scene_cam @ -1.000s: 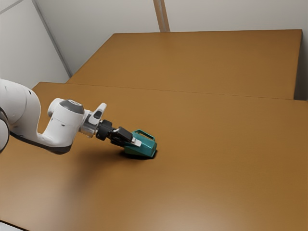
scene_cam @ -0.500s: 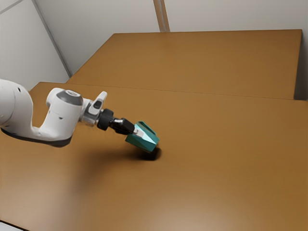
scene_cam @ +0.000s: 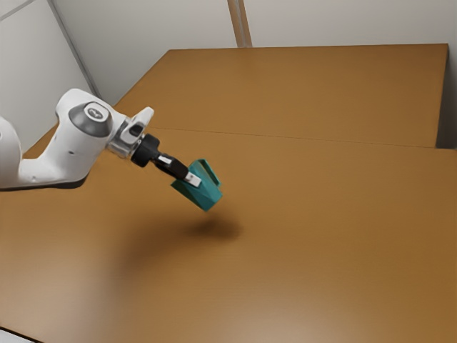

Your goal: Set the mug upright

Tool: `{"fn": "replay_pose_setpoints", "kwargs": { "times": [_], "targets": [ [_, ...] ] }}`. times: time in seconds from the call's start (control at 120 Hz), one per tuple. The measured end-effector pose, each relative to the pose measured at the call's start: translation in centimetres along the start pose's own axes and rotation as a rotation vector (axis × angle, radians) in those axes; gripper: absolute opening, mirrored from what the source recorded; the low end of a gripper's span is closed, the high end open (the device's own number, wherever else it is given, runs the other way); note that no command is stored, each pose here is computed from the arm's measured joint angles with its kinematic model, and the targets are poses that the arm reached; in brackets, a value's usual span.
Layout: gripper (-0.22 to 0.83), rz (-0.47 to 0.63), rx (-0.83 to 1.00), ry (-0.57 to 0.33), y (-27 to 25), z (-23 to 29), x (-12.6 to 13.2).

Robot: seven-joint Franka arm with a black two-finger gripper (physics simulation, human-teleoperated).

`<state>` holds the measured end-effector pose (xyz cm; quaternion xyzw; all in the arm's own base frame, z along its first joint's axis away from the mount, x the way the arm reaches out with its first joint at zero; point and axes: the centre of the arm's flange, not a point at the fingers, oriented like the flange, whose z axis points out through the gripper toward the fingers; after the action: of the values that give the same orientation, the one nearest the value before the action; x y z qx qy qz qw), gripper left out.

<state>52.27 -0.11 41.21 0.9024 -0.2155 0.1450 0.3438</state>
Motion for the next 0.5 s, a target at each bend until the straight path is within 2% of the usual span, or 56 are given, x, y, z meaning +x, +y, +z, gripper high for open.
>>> {"fn": "replay_pose_setpoints", "kwargs": {
  "times": [0.375, 0.5],
  "targets": [
    [-0.16, 0.096, 0.283, -0.282, 2.4, -0.8, 1.6],
    [-0.16, 0.091, 0.386, -0.334, 2.5, -1.4, 1.4]
  ]
}}
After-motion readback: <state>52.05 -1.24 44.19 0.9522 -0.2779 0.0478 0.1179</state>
